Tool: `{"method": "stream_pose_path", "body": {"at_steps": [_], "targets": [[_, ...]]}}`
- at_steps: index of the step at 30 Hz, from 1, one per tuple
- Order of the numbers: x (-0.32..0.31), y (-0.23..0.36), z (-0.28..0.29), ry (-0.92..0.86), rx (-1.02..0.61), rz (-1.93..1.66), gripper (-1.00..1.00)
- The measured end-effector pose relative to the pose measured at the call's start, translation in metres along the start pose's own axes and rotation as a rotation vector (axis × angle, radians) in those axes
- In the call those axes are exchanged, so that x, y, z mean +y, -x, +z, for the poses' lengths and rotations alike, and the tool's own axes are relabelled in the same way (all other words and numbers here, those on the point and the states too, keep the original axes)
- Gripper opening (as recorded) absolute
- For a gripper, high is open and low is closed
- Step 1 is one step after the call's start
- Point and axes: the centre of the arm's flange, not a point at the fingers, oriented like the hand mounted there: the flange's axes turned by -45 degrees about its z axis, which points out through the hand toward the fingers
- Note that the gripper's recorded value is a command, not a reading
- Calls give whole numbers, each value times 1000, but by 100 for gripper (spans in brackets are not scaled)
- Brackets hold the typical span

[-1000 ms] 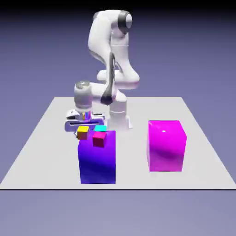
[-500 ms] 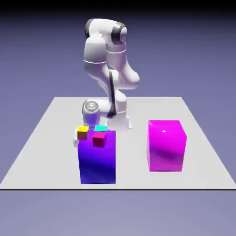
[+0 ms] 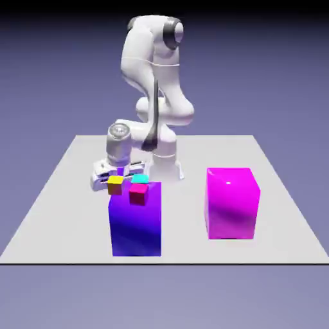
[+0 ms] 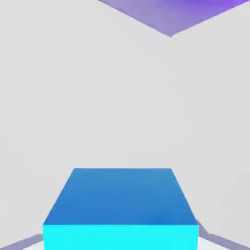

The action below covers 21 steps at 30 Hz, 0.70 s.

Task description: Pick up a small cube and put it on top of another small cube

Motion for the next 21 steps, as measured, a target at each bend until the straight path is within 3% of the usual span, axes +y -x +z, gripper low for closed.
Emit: {"method": "stream_pose_path", "body": {"at_steps": [10, 21], "targets": [[39, -46, -171, 115, -68, -282, -100], [-32, -91, -258, 124, 80, -463, -100]]}}
